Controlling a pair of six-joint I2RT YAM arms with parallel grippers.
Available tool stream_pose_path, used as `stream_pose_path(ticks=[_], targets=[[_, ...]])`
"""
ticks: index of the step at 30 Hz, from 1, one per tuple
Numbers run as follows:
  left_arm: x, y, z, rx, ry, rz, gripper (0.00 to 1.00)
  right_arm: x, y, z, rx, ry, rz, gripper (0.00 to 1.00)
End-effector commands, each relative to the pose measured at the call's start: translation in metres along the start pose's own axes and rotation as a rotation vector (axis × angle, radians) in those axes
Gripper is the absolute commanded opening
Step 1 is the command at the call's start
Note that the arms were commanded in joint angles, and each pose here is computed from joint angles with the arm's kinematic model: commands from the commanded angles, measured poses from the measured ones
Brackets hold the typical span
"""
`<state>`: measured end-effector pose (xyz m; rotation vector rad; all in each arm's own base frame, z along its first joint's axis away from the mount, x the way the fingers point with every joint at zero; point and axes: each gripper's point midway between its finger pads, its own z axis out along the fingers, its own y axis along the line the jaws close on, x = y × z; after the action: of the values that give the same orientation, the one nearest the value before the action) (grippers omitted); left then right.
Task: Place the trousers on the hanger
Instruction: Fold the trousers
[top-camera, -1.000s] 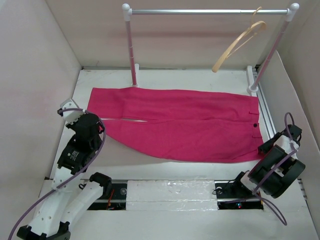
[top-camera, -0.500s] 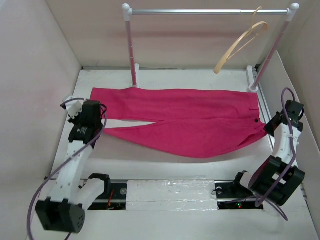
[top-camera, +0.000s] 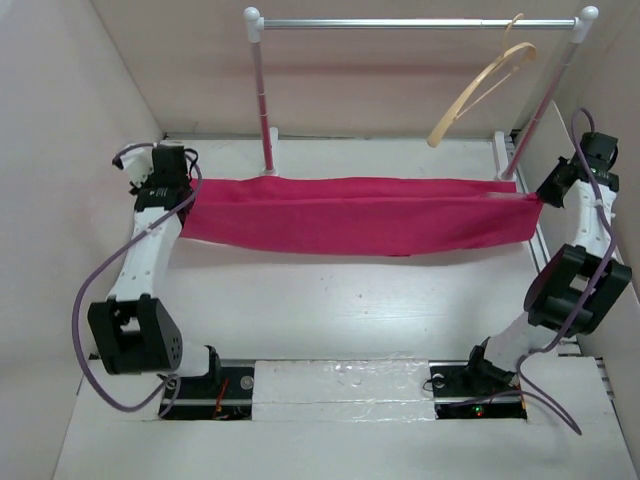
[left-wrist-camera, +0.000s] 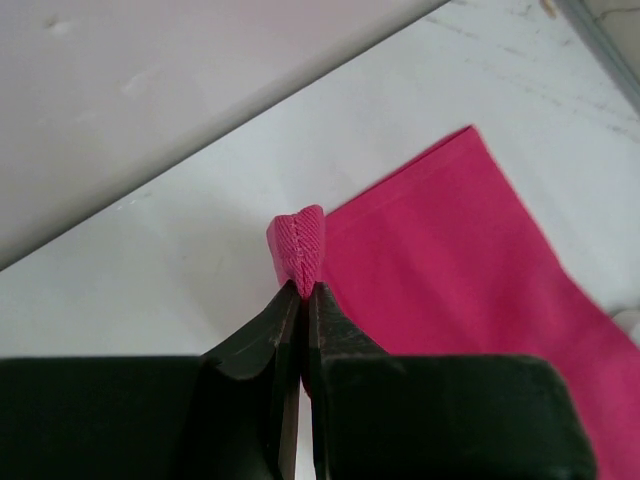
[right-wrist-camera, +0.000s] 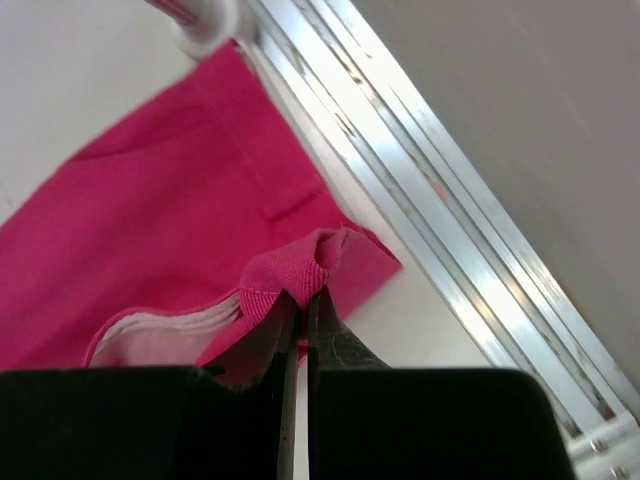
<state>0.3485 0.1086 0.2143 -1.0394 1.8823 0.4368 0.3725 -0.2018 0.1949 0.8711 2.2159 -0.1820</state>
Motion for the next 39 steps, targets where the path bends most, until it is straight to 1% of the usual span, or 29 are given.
stream_pose_path(ticks=[1, 2, 3, 4, 5, 6, 7, 8, 9, 10, 11, 12, 14, 16, 17, 18, 19, 20, 21, 22, 23, 24, 25, 26, 27, 30, 34, 38, 39], targets=[[-0.033, -0.026, 0.016, -0.011, -0.074, -0.028, 0.0, -0.055, 0.033, 0.019, -0.088, -0.144, 0.011, 0.0], [-0.026, -0.033, 0.031, -0.03, -0.057, 0.002, 0.0, -0.059, 0.036, 0.027, -0.092, -0.138, 0.024, 0.0], [-0.039, -0.044, 0.034, -0.021, -0.082, -0.014, 0.0, -0.059, 0.05, 0.033, -0.137, -0.12, 0.023, 0.0], [-0.041, -0.049, 0.041, -0.026, -0.09, 0.019, 0.0, -0.075, 0.057, 0.034, -0.152, -0.144, 0.042, 0.0], [-0.031, -0.059, 0.059, -0.039, -0.07, 0.057, 0.0, -0.069, 0.065, 0.053, -0.162, -0.11, 0.036, 0.04], [-0.048, -0.072, 0.063, -0.02, -0.086, 0.045, 0.0, -0.071, 0.068, 0.058, -0.174, -0.104, 0.031, 0.31], [-0.044, -0.08, 0.07, -0.022, -0.056, 0.069, 0.07, -0.08, 0.075, 0.062, -0.202, -0.129, 0.049, 0.46], [-0.027, -0.086, 0.092, -0.058, -0.01, 0.119, 0.32, -0.084, 0.082, 0.064, -0.235, -0.141, 0.051, 0.59], [-0.026, -0.087, 0.093, -0.077, 0.013, 0.14, 0.44, -0.09, 0.085, 0.06, -0.255, -0.163, 0.055, 0.66], [-0.036, -0.099, 0.092, -0.037, 0.006, 0.123, 0.6, -0.102, 0.094, 0.054, -0.28, -0.219, 0.068, 0.69], [-0.035, -0.104, 0.094, -0.02, 0.013, 0.121, 0.81, -0.097, 0.092, 0.056, -0.28, -0.227, 0.079, 0.7], [-0.038, -0.104, 0.094, -0.012, 0.017, 0.108, 0.88, -0.106, 0.095, 0.041, -0.301, -0.272, 0.08, 0.71], [-0.041, -0.108, 0.086, 0.028, 0.028, 0.102, 0.96, -0.105, 0.094, 0.034, -0.326, -0.288, 0.071, 0.72], [-0.034, -0.1, 0.08, 0.024, 0.05, 0.096, 0.96, -0.087, 0.086, 0.022, -0.333, -0.263, 0.027, 0.72], [-0.039, -0.093, 0.067, 0.039, 0.042, 0.081, 0.96, -0.077, 0.085, 0.017, -0.343, -0.259, -0.003, 0.72], [-0.015, -0.08, 0.069, 0.028, 0.078, 0.103, 0.96, -0.039, 0.077, 0.027, -0.338, -0.186, -0.013, 0.67], [0.009, -0.068, 0.054, 0.059, 0.114, 0.071, 0.93, -0.015, 0.076, -0.001, -0.355, -0.215, -0.041, 0.26], [-0.01, -0.067, 0.039, 0.087, 0.076, 0.038, 0.91, -0.021, 0.085, -0.004, -0.377, -0.244, -0.049, 0.26], [0.03, -0.051, 0.042, 0.089, 0.134, 0.056, 0.89, -0.008, 0.084, -0.007, -0.366, -0.261, -0.041, 0.0], [0.044, -0.048, 0.032, 0.135, 0.17, 0.008, 0.86, 0.026, 0.075, -0.01, -0.35, -0.237, -0.022, 0.0], [0.044, -0.041, 0.016, 0.189, 0.168, -0.031, 0.84, 0.037, 0.069, -0.008, -0.33, -0.23, -0.005, 0.0], [0.075, -0.032, 0.017, 0.213, 0.217, -0.021, 0.83, 0.053, 0.066, -0.004, -0.328, -0.203, 0.005, 0.0], [0.086, -0.032, 0.011, 0.244, 0.251, -0.036, 0.83, 0.076, 0.056, 0.006, -0.309, -0.147, 0.036, 0.01], [0.091, -0.03, 0.007, 0.259, 0.268, -0.043, 0.83, 0.09, 0.048, 0.016, -0.295, -0.099, 0.057, 0.12], [0.103, -0.022, 0.01, 0.241, 0.307, -0.04, 0.83, 0.1, 0.045, 0.02, -0.339, -0.05, 0.073, 0.38], [0.125, -0.02, 0.021, 0.237, 0.383, -0.054, 0.85, 0.126, 0.049, 0.036, -0.389, 0.053, 0.067, 0.66], [0.147, -0.033, 0.044, 0.248, 0.466, -0.062, 0.91, 0.151, 0.05, 0.051, -0.417, 0.1, 0.117, 0.75], [0.166, -0.045, 0.061, 0.243, 0.53, -0.05, 0.93, 0.155, 0.053, 0.069, -0.431, 0.12, 0.143, 0.75], [0.164, -0.05, 0.064, 0.247, 0.529, -0.059, 0.93, 0.153, 0.055, 0.073, -0.431, 0.12, 0.148, 0.75]])
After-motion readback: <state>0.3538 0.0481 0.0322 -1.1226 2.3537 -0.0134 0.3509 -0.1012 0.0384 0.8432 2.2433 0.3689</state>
